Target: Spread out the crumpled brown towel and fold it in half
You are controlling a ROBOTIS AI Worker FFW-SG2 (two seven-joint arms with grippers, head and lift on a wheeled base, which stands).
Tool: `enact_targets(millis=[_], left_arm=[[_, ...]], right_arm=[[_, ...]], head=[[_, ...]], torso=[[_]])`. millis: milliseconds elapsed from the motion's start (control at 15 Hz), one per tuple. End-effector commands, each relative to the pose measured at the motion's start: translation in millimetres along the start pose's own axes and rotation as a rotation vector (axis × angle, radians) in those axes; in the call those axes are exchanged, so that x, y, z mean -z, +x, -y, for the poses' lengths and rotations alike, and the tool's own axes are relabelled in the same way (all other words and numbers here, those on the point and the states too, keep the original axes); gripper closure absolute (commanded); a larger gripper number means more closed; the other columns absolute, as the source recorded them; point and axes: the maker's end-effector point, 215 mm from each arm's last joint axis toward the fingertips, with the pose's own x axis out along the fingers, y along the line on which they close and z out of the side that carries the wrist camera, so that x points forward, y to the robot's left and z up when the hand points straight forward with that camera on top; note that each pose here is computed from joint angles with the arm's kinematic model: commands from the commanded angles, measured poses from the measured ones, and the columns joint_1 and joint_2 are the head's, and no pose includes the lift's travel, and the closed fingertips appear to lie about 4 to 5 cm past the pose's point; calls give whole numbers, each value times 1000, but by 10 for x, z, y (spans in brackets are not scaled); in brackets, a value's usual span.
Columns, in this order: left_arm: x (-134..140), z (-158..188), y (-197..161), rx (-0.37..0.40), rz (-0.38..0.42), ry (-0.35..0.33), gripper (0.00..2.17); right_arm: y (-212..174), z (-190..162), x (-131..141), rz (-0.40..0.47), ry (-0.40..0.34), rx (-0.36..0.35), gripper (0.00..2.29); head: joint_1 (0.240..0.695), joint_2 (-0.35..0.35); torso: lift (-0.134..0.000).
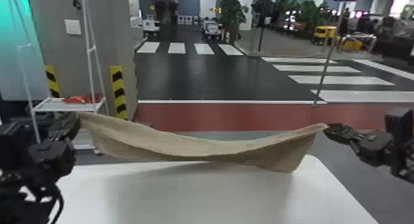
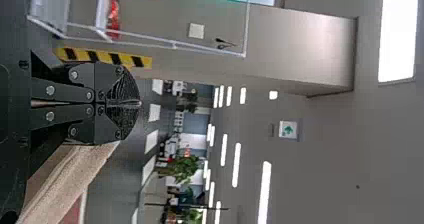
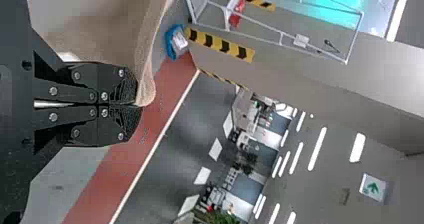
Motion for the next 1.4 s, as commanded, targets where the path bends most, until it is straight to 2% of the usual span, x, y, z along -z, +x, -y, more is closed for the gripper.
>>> enact_targets(millis=[0, 67, 133, 267, 400, 467, 533, 600, 733, 867, 1067, 1200, 1333], left_arm=[[653, -119, -734, -1, -130, 22, 1447], [841, -154, -987, 4, -172, 32, 1447], [976, -226, -1231, -7, -202, 51, 1447], [1023, -344, -1555, -35, -228, 64, 1447], [983, -384, -1796, -67, -238, 135, 1447], [999, -389, -1924, -80, -265, 181, 1447], [977, -392, -2026, -91, -279, 199, 1447], [958, -406, -2111, -99, -294, 204, 1447], [1094, -395, -2316, -102, -367, 238, 1447], [1116, -361, -2421, -94, -384, 252, 1447], [1127, -368, -2499, -100, -429, 274, 1447], [1165, -330, -2577, -93, -485, 295, 1447], [1181, -302, -2669, -92, -536, 317, 1447]], right_arm=[[-503, -284, 513, -35, 45, -45, 2125], [-618, -407, 647, -47, 51, -76, 2125], [-758, -466, 762, -60, 55, -96, 2125], [-960, -545, 890, -67, 67, -120, 2125], [-1189, -568, 968, -74, 92, -156, 2125], [-1339, -598, 1016, -79, 103, -177, 2125], [-1468, -652, 1068, -80, 120, -208, 2125], [-1606, -645, 1117, -87, 130, -221, 2125], [-1848, -711, 1177, -99, 140, -258, 2125], [-2106, -736, 1187, -100, 143, -261, 2125], [-2165, -746, 1252, -113, 143, -261, 2125], [-2087, -780, 1266, -122, 135, -269, 2125], [-2001, -717, 1323, -140, 126, -246, 2125]], head=[[432, -108], [529, -122], [573, -130], [644, -138], [695, -144], [695, -146], [695, -150], [695, -158], [695, -187], [695, -207], [695, -237], [695, -249], [695, -251]], torso=[[-125], [-125], [-125], [-125], [-125], [-125], [-125], [-125], [-125], [-125], [-125], [-125], [-125]])
